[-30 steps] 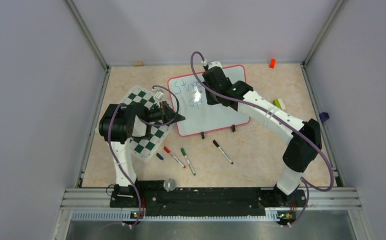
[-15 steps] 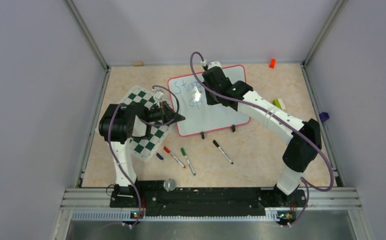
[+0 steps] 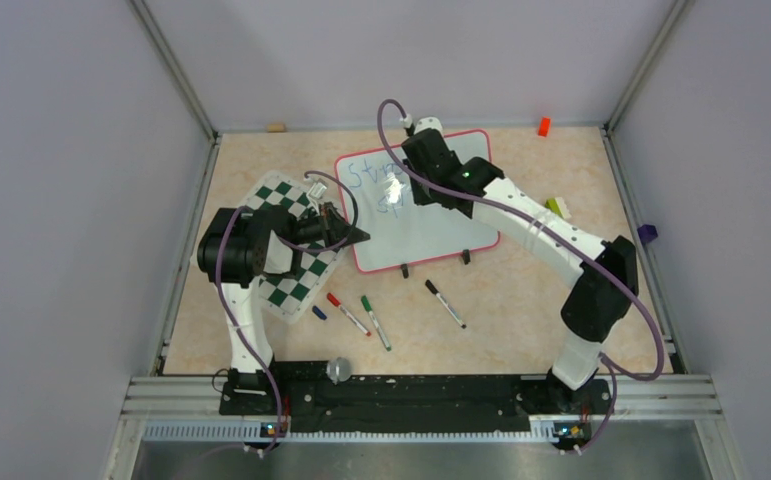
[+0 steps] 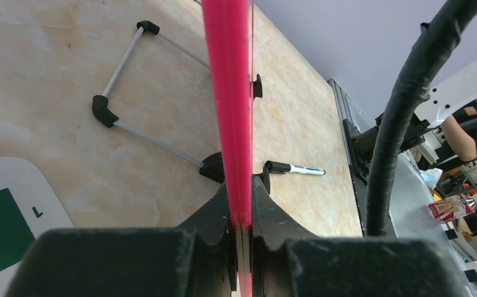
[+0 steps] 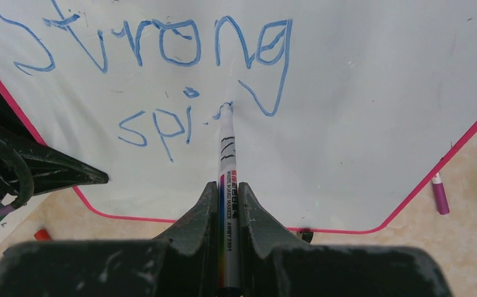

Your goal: Write a sentence on the whiteboard

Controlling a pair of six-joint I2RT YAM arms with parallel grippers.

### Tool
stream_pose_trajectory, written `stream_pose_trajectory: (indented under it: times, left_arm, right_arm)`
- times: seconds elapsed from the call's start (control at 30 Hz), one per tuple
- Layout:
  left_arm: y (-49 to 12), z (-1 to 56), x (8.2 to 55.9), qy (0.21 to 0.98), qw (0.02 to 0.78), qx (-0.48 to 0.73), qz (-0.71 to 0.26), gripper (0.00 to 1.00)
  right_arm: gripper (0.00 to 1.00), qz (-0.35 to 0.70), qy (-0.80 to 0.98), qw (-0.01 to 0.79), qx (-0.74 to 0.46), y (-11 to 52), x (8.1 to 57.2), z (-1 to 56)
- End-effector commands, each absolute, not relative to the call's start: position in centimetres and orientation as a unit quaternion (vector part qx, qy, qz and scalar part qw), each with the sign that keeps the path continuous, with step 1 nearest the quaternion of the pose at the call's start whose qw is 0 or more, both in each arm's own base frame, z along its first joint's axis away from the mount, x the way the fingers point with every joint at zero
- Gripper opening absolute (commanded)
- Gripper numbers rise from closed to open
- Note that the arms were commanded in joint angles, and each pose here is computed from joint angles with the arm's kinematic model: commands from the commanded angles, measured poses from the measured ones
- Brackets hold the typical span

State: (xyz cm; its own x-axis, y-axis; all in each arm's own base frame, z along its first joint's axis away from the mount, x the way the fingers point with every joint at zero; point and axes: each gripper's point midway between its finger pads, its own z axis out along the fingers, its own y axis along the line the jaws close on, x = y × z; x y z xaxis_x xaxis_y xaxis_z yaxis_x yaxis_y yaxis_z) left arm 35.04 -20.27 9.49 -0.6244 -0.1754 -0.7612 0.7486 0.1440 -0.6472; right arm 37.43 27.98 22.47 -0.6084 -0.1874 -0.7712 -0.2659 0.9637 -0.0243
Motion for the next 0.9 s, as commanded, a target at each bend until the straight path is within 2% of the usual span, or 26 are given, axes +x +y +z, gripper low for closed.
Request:
stream_pose_trajectory:
  times: [0.0, 0.57, 0.87]
  left_arm:
    - [-19.0, 11.0, 37.1, 0.631, 0.464, 0.238, -0.574, 0.0]
    - [-18.9, 11.0, 37.1, 0.631, 0.465, 0.239, -0.574, 0.0]
    - [-19.0, 11.0, 37.1, 0.631, 0.465, 0.239, -0.574, 0.0]
  right_arm:
    - [0.0, 0.046, 0.882, 0.453, -0.12, 28.3, 38.7, 24.6]
    - [0.0, 0.051, 0.9, 0.415, -0.123, 27.6, 36.0, 21.7]
    - [0.0, 0.049, 0.898, 0.421, -0.122, 27.6, 36.0, 22.0]
